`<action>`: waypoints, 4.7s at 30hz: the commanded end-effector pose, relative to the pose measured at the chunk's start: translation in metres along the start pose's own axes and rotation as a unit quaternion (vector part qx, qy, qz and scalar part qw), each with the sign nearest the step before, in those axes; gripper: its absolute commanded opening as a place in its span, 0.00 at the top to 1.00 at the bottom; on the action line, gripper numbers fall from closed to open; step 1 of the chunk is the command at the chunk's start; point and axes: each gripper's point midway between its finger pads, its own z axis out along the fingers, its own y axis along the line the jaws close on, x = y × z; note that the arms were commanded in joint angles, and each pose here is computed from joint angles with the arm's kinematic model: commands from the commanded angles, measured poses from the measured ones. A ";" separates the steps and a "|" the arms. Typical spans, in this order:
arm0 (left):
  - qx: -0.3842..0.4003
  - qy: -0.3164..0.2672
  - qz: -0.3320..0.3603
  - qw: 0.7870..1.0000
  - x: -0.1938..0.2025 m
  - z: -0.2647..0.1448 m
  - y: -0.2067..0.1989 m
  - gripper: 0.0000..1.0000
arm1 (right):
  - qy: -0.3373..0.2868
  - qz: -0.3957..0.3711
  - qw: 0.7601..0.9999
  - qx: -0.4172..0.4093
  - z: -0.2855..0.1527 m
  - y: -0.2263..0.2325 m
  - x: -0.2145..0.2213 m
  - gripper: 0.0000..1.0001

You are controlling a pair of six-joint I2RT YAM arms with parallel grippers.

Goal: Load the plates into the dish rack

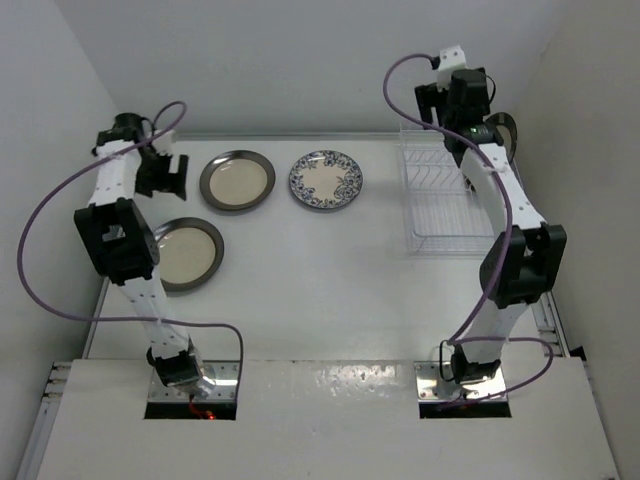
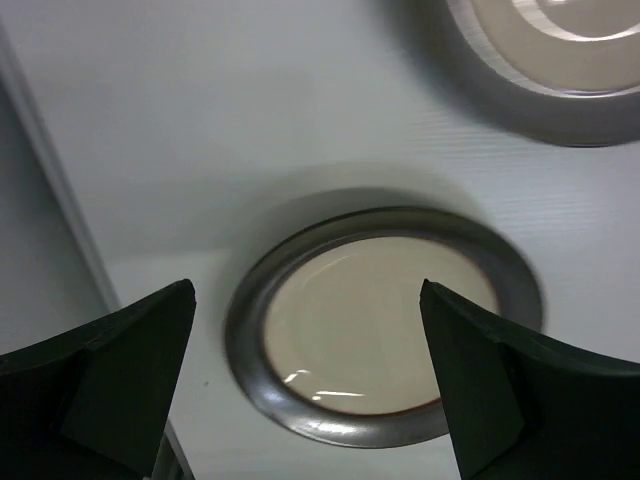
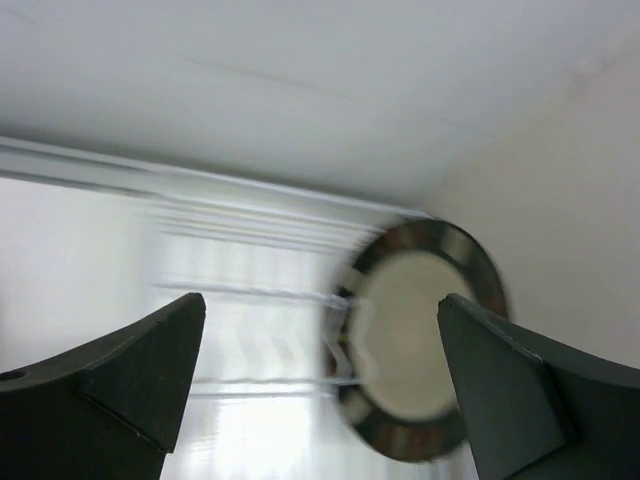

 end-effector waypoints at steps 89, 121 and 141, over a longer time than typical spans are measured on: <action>0.493 -0.164 0.161 0.839 -0.047 -0.061 -0.231 1.00 | 0.071 0.304 0.664 -0.679 -0.193 0.403 0.025 1.00; -0.121 -0.138 0.068 0.981 -0.110 -0.034 -0.060 0.00 | -0.136 0.217 0.964 0.063 -0.070 -0.102 -0.063 1.00; -0.120 -0.109 0.090 0.983 -0.097 -0.015 -0.071 0.00 | -0.067 0.168 0.976 0.124 -0.004 -0.144 0.003 1.00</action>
